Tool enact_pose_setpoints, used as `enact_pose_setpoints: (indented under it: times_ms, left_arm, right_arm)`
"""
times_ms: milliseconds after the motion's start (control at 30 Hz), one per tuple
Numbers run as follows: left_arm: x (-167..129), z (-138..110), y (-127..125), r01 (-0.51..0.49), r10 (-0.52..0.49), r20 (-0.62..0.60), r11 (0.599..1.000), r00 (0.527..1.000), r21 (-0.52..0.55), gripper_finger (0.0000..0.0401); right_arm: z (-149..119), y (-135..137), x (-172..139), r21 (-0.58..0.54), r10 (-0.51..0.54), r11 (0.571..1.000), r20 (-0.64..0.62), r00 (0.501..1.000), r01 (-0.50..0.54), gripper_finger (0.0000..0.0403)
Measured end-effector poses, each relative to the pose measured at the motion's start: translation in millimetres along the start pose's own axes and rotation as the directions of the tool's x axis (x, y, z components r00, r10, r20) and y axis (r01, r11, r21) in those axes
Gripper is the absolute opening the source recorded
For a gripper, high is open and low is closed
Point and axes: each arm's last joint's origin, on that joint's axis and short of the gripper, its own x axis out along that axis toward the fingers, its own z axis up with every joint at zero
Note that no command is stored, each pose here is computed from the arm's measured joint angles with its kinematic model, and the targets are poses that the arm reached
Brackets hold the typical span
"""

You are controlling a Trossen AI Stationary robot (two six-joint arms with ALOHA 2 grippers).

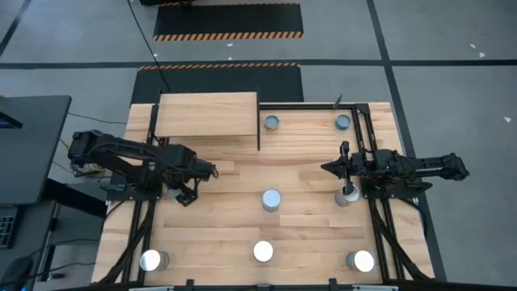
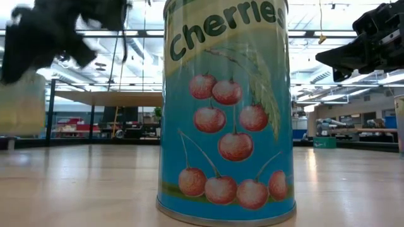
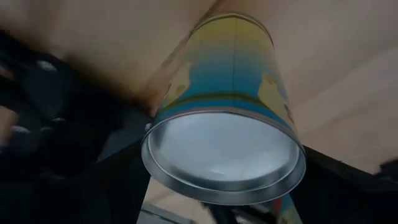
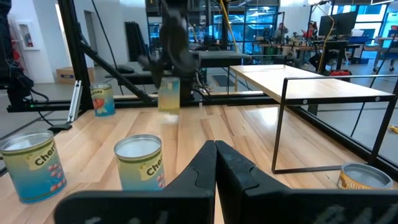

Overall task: Pick and place cans onto a shelf
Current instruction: Put the canned carrot on the shelf

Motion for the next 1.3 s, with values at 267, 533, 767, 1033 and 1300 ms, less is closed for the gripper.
enact_pose_setpoints:
  times_ms: [267,533,767,1033,1300]
  left_arm:
    - [-116,3,5,-0.016,-0.118,0.359,0.937,0.926,0.349,0.0319]
    - [-200,38,45,-0.182,-0.104,0.598,0.899,0.795,0.399,0.032]
    - [-218,81,79,-0.291,-0.009,0.632,0.883,0.775,0.369,0.0321]
    - [-223,82,102,-0.489,0.229,0.65,0.835,0.725,0.252,0.0322]
    - [-209,109,107,-0.6,0.359,0.573,0.737,0.737,0.31,0.0322]
  right_arm:
    - [0,0,0,0.0,0.001,1.0,0.0,1.0,-0.001,0.001]
    - [0,0,0,0.0,0.0,1.0,0.002,1.0,0.0,0.0009]
    - [1,0,0,0.001,0.0,1.0,0.011,1.0,0.0,0.001]
    - [11,-2,-1,-0.088,-0.063,0.993,0.111,0.992,0.073,0.001]
    - [28,-2,-4,-0.028,-0.066,0.997,0.288,0.955,0.077,0.0009]
